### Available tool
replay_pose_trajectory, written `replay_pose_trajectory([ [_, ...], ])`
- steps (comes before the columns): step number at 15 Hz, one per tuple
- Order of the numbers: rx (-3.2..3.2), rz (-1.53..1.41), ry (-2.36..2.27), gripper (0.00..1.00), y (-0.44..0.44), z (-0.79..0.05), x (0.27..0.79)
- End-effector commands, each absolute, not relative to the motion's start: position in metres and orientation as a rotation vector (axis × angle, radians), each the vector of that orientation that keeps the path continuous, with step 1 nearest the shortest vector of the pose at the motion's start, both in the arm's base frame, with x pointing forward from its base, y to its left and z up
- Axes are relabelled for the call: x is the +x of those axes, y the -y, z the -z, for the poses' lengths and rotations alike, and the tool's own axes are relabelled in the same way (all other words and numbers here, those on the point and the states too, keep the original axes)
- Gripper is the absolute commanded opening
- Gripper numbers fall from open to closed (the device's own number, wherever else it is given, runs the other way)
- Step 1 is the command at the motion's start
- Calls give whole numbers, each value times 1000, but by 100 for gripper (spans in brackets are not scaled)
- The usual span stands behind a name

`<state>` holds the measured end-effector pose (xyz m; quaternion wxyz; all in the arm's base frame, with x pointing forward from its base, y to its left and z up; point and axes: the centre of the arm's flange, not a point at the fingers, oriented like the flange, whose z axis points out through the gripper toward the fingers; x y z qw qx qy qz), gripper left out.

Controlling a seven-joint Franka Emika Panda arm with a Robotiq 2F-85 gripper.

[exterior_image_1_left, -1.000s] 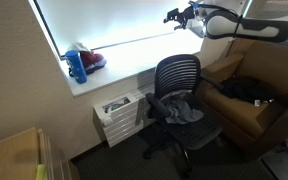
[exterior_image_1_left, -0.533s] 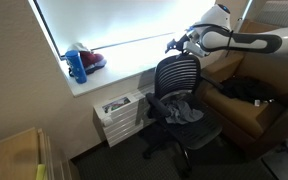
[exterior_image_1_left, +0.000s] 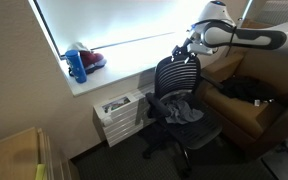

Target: Hang the blue t-shirt on the backrest of the chair

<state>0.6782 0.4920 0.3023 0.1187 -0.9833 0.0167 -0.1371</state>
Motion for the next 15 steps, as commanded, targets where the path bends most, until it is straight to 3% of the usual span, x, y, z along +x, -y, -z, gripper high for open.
replay_pose_trajectory([
  [1, -2915, 351, -120, 100, -493, -271, 690],
  [9, -3117, 53, -489, 100, -421, -111, 703],
  [15, -3187, -44, -506, 100, -392, -96, 684],
])
